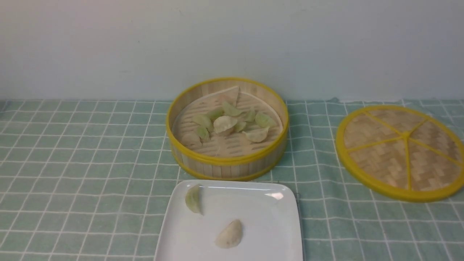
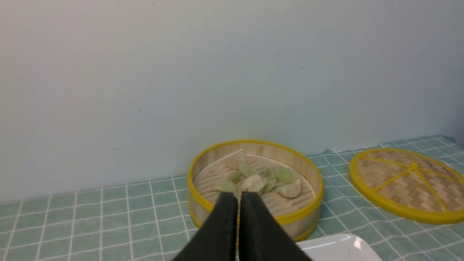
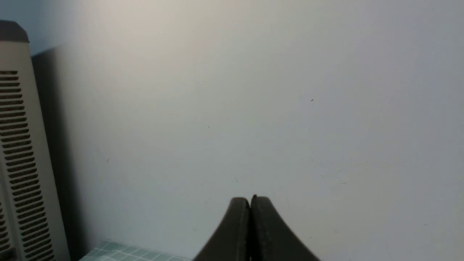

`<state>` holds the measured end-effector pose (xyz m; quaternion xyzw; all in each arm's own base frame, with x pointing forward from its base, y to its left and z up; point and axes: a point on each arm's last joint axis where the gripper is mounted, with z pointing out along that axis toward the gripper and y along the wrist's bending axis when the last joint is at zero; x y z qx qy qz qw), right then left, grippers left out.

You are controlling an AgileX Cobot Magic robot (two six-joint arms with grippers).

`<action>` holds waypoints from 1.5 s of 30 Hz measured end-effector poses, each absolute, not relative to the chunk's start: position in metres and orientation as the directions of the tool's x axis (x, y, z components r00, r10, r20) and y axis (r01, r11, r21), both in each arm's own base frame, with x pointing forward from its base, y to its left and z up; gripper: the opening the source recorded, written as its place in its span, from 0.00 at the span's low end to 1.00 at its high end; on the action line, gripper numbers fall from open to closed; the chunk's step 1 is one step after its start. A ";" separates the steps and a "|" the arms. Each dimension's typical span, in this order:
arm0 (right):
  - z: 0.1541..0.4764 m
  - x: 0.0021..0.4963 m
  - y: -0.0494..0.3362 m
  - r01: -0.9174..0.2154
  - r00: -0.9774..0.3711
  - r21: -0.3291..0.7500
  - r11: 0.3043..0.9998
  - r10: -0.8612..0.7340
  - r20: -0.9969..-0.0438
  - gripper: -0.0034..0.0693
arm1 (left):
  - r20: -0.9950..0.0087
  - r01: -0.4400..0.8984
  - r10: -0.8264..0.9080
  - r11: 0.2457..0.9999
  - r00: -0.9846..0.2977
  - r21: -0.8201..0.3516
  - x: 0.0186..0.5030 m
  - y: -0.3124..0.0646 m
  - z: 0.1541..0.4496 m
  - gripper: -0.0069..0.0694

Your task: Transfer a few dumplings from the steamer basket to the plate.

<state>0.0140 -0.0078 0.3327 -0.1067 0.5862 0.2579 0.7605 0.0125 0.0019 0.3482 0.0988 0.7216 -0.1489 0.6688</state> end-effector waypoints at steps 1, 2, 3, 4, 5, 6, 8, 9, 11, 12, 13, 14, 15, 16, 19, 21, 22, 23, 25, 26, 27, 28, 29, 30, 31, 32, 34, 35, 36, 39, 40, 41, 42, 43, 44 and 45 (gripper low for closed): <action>0.333 0.014 -0.008 -0.517 0.180 0.140 0.844 0.267 -0.947 0.03 | -0.996 0.322 -0.053 0.944 -0.067 -0.072 0.015 0.001 0.340 0.08; 0.333 0.014 -0.008 -0.517 0.180 0.140 0.844 0.267 -0.947 0.03 | -0.997 0.290 -0.045 0.955 -0.062 -0.061 0.018 -0.001 0.330 0.08; 0.333 0.014 -0.008 -0.517 0.180 0.140 0.844 0.267 -0.947 0.03 | -0.997 0.263 -0.040 0.963 -0.062 -0.055 0.020 -0.002 0.319 0.08; 0.333 0.014 -0.008 -0.517 0.180 0.140 0.844 0.267 -0.947 0.03 | -0.997 0.256 -0.037 0.965 -0.068 -0.053 0.021 -0.002 0.314 0.08; 0.333 0.014 -0.008 -0.517 0.180 0.140 0.844 0.267 -0.947 0.03 | -0.997 0.209 -0.032 0.977 -0.069 -0.046 0.025 -0.003 0.296 0.08; 0.333 0.014 -0.008 -0.517 0.180 0.140 0.844 0.267 -0.947 0.03 | -0.997 0.202 -0.031 0.978 -0.069 -0.045 0.026 -0.004 0.293 0.08; 0.333 0.014 -0.008 -0.517 0.179 0.140 0.844 0.267 -0.947 0.03 | -0.995 0.119 -0.017 0.992 -0.099 -0.028 0.037 -0.005 0.254 0.08; 0.333 0.014 -0.008 -0.517 0.179 0.140 0.844 0.267 -0.947 0.03 | -0.994 0.114 -0.016 0.993 -0.104 -0.028 0.038 -0.005 0.251 0.08; 0.333 0.014 -0.008 -0.519 0.181 0.140 0.843 0.268 -0.946 0.03 | -0.987 0.062 -0.011 0.998 -0.161 -0.021 0.046 -0.004 0.222 0.08; 0.333 0.014 -0.008 -0.518 0.181 0.140 0.844 0.268 -0.946 0.03 | -0.979 0.042 -0.008 0.999 -0.203 -0.017 0.049 -0.003 0.206 0.08; 0.333 0.014 -0.008 -0.518 0.181 0.140 0.844 0.268 -0.946 0.03 | -0.978 0.042 -0.010 0.999 -0.208 -0.019 0.049 -0.003 0.204 0.08; 0.333 0.014 -0.008 -0.518 0.181 0.140 0.844 0.268 -0.946 0.03 | -0.968 0.033 -0.010 0.999 -0.250 -0.019 0.051 -0.003 0.189 0.08; 0.333 0.014 -0.008 -0.518 0.181 0.140 0.844 0.268 -0.946 0.03 | -0.964 0.033 -0.009 0.999 -0.265 -0.018 0.052 -0.003 0.184 0.08; 0.333 0.014 -0.008 -0.518 0.181 0.140 0.844 0.268 -0.946 0.03 | -0.958 0.033 -0.008 0.999 -0.286 -0.018 0.052 -0.003 0.176 0.08; 0.333 0.014 -0.008 -0.518 0.181 0.140 0.844 0.268 -0.946 0.03 | -0.953 0.034 -0.003 0.999 -0.303 -0.014 0.052 -0.003 0.171 0.08; 0.333 0.014 -0.008 -0.518 0.181 0.140 0.844 0.268 -0.946 0.03 | -0.952 0.037 -0.002 0.999 -0.305 -0.014 0.052 -0.003 0.171 0.08; 0.333 0.014 -0.008 -0.518 0.181 0.140 0.844 0.268 -0.946 0.03 | -0.952 0.038 -0.002 0.999 -0.305 -0.014 0.052 -0.003 0.171 0.08; 0.333 0.014 -0.008 -0.518 0.181 0.140 0.844 0.268 -0.946 0.03 | -0.952 0.038 -0.002 0.999 -0.305 -0.014 0.052 -0.003 0.171 0.08; 0.333 0.014 -0.008 -0.518 0.181 0.140 0.844 0.268 -0.946 0.03 | -0.952 0.038 -0.002 0.999 -0.305 -0.014 0.052 -0.003 0.171 0.08; 0.333 0.014 -0.008 -0.518 0.181 0.140 0.844 0.268 -0.946 0.03 | -0.952 0.038 -0.002 0.999 -0.305 -0.014 0.052 -0.003 0.171 0.08; 0.333 0.014 -0.008 -0.518 0.181 0.140 0.844 0.268 -0.946 0.03 | -0.952 0.039 -0.002 0.999 -0.306 -0.014 0.052 -0.003 0.171 0.08; 0.333 0.014 -0.008 -0.518 0.181 0.140 0.844 0.268 -0.946 0.03 | -0.952 0.039 -0.002 0.999 -0.306 -0.014 0.052 -0.003 0.171 0.08; 0.333 0.014 -0.008 -0.518 0.181 0.140 0.844 0.268 -0.946 0.03 | -0.952 0.039 -0.002 0.999 -0.306 -0.014 0.052 -0.003 0.171 0.08; 0.333 0.014 -0.008 -0.518 0.181 0.140 0.844 0.268 -0.946 0.03 | -0.952 0.039 -0.002 0.999 -0.306 -0.014 0.052 -0.003 0.171 0.08; 0.333 0.014 -0.008 -0.518 0.181 0.140 0.844 0.268 -0.946 0.03 | -0.952 0.039 -0.002 0.999 -0.306 -0.014 0.052 -0.003 0.171 0.08; 0.333 0.014 -0.008 -0.518 0.181 0.140 0.844 0.268 -0.946 0.03 | -0.952 0.039 -0.002 0.999 -0.306 -0.014 0.052 -0.003 0.171 0.08; 0.333 0.014 -0.008 -0.518 0.181 0.140 0.844 0.268 -0.946 0.03 | -0.952 0.039 -0.002 0.999 -0.306 -0.014 0.052 -0.003 0.171 0.08; 0.333 0.014 -0.008 -0.518 0.181 0.140 0.844 0.268 -0.946 0.03 | -0.952 0.039 -0.002 0.999 -0.306 -0.014 0.052 -0.003 0.171 0.08; 0.333 0.014 -0.008 -0.518 0.181 0.140 0.844 0.268 -0.946 0.03 | -0.952 0.039 -0.002 0.999 -0.306 -0.014 0.052 -0.003 0.171 0.08; 0.333 0.014 -0.008 -0.518 0.181 0.140 0.844 0.268 -0.946 0.03 | -0.952 0.039 -0.002 0.999 -0.306 -0.014 0.052 -0.003 0.171 0.08; 0.333 0.014 -0.008 -0.518 0.181 0.140 0.844 0.268 -0.946 0.03 | -0.952 0.039 -0.002 0.999 -0.306 -0.014 0.052 -0.003 0.171 0.08; 0.333 0.014 -0.008 -0.518 0.181 0.140 0.844 0.268 -0.946 0.03 | -0.952 0.039 -0.002 0.999 -0.306 -0.014 0.052 -0.003 0.171 0.08; 0.333 0.014 -0.008 -0.518 0.181 0.140 0.844 0.268 -0.946 0.03 | -0.952 0.039 -0.002 0.999 -0.306 -0.014 0.052 -0.003 0.171 0.08; 0.333 0.014 -0.008 -0.518 0.181 0.140 0.844 0.268 -0.946 0.03 | -0.952 0.039 -0.002 0.999 -0.306 -0.014 0.052 -0.003 0.171 0.08; 0.333 0.014 -0.008 -0.518 0.181 0.140 0.844 0.268 -0.946 0.03 | -0.952 0.039 -0.002 0.999 -0.306 -0.014 0.052 -0.003 0.171 0.08; 0.333 0.014 -0.008 -0.518 0.181 0.140 0.844 0.268 -0.946 0.03 | -0.952 0.039 -0.002 0.999 -0.306 -0.014 0.052 -0.003 0.171 0.08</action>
